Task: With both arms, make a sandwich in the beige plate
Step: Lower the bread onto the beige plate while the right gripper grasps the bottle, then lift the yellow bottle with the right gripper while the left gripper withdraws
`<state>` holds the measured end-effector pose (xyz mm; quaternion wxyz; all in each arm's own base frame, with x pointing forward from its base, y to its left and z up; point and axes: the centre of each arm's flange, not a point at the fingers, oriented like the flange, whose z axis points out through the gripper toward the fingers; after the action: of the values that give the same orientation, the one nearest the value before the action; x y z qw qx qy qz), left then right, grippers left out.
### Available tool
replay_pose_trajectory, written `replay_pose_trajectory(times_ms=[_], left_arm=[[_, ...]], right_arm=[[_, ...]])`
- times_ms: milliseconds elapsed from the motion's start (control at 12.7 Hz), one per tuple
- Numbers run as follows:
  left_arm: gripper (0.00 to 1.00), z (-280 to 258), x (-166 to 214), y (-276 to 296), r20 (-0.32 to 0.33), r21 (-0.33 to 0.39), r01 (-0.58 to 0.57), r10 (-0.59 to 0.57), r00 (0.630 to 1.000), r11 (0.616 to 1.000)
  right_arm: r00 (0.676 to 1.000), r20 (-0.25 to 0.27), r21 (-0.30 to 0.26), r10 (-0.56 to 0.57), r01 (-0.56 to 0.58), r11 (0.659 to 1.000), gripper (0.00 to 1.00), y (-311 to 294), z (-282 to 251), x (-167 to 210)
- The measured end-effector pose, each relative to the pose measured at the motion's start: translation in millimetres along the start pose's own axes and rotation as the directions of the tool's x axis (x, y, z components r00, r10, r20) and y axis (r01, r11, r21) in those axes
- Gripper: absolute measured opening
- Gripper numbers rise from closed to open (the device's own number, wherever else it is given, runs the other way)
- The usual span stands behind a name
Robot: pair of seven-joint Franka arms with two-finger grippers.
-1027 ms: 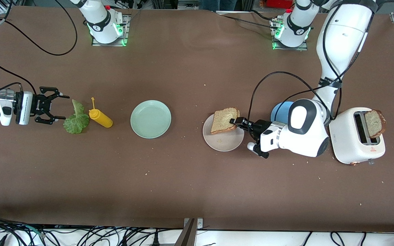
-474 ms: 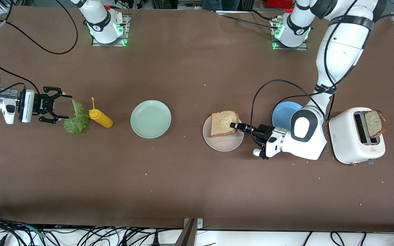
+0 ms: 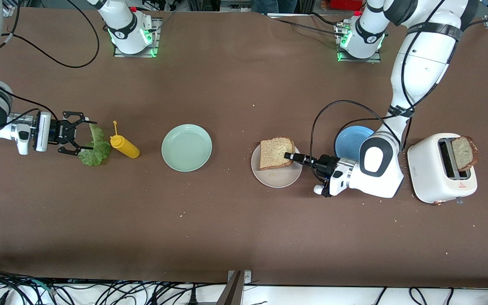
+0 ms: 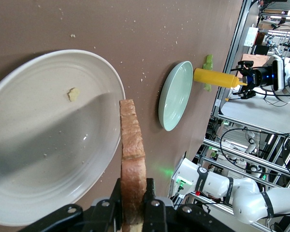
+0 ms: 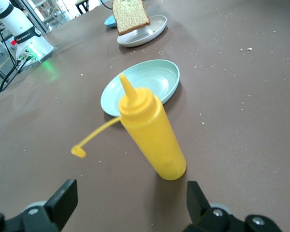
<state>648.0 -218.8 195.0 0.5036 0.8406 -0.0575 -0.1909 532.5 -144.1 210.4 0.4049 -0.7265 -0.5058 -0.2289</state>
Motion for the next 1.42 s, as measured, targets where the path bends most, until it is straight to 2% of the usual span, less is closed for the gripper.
replay_pose_trajectory(times_ms=[237,474,790,1264,1343,1422], left_arm=[[0.23,0.9,0.1,-1.0,0.001,-0.001,0.001,-0.001,1.000,1.000],[0.51,1.1,0.1,-1.1,0.002,-0.001,-0.015,0.015,1.000,1.000],[0.99,1.4,0.1,-1.1,0.002,-0.001,-0.021,0.021,1.000,1.000],[1.00,-21.2,0.9,-16.5,-0.032,0.023,-0.001,0.002,0.999,1.000],[1.00,-29.2,1.0,-20.8,-0.044,0.030,0.007,-0.005,0.999,1.000],[1.00,-38.1,0.8,-26.1,-0.057,0.040,0.017,-0.015,0.998,0.999]], right_arm=[[0.998,-0.057,-0.004,0.017,-0.018,1.000,1.00,9.4,22.0,-21.9],[0.994,-0.106,-0.005,-0.009,0.009,1.000,1.00,15.2,40.7,-24.6],[0.981,-0.194,0.013,-0.028,0.031,0.999,1.00,20.0,74.8,-29.5],[0.969,-0.245,0.021,-0.031,0.037,0.999,1.00,24.4,105.0,-14.0],[0.968,-0.249,0.020,-0.029,0.036,0.999,0.91,24.9,108.0,-15.5],[0.966,-0.255,0.014,-0.037,0.042,0.999,0.74,25.6,109.7,-17.8]])
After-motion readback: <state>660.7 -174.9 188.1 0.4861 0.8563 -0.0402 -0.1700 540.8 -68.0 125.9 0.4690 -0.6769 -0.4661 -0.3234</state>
